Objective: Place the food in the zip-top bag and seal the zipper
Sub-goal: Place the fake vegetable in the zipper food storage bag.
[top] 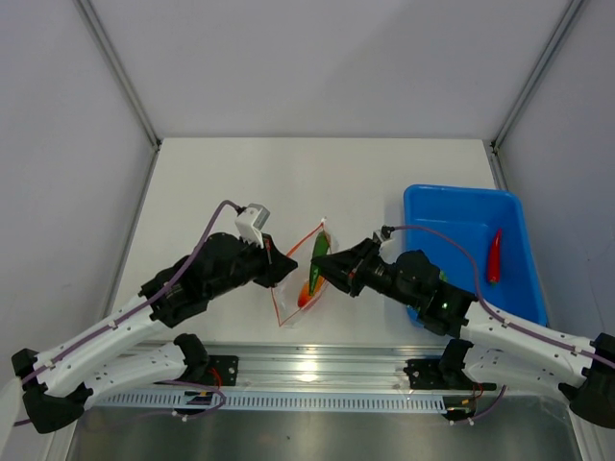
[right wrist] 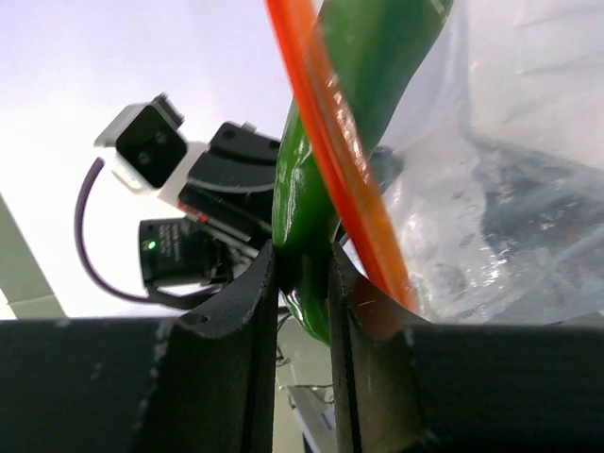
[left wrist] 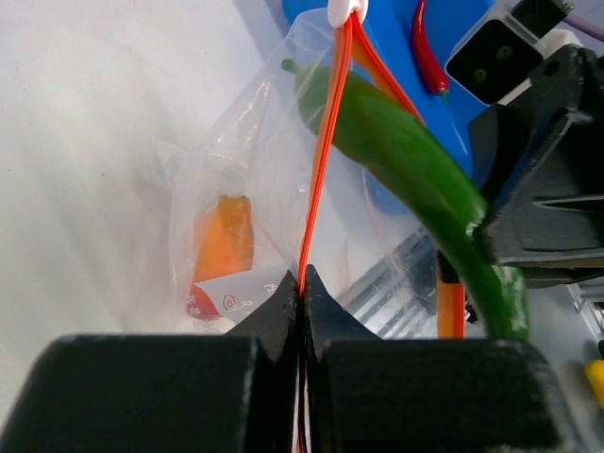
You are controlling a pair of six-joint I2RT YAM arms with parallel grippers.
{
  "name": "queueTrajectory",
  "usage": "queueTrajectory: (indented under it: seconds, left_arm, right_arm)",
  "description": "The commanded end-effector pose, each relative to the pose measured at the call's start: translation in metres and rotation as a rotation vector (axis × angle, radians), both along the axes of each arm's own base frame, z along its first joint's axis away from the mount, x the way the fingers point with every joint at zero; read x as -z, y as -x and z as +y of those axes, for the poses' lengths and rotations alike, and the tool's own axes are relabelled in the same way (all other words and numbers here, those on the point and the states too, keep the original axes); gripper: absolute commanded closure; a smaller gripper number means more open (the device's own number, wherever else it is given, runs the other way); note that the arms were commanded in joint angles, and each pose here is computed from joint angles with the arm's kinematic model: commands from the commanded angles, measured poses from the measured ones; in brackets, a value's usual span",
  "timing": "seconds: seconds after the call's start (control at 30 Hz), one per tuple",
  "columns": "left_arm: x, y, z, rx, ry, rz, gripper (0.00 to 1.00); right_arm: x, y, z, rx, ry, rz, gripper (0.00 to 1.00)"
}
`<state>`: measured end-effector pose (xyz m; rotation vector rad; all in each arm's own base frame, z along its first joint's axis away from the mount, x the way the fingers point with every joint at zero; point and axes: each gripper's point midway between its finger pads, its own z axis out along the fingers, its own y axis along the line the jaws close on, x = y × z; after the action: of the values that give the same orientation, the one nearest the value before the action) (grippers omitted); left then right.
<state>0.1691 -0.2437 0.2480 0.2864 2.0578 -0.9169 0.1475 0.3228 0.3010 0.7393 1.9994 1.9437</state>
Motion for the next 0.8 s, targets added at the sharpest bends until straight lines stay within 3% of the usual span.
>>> queueTrajectory:
  seconds: [0.0, 0.37, 0.53, 0.63, 0.77]
  left_arm:
    - [-0.013, 0.003, -0.006, 0.02, 0.057, -0.02, 1.0]
    - [-0.012, 0.005, -0.005, 0.02, 0.054, 0.001, 0.99]
    - [-0.013, 0.006, -0.002, 0.011, 0.057, -0.002, 0.99]
    - [-0.012, 0.006, 0.0, 0.006, 0.05, 0.002, 0.99]
    - [-0.012, 0.007, 0.001, 0.006, 0.048, 0.009, 1.0]
  right_arm:
    - [-0.016, -0.012, 0.002, 0.045, 0.002, -0.041, 0.79]
    - [0.003, -0.023, 0.015, 0.051, 0.172, -0.097, 0.67]
    - [0.004, -0.024, 0.018, 0.04, 0.198, -0.124, 0.47]
    - [0.001, -0.023, 0.019, 0.03, 0.208, -0.138, 0.27]
    - [-0.001, -0.022, 0.018, 0.026, 0.234, -0.156, 0.18]
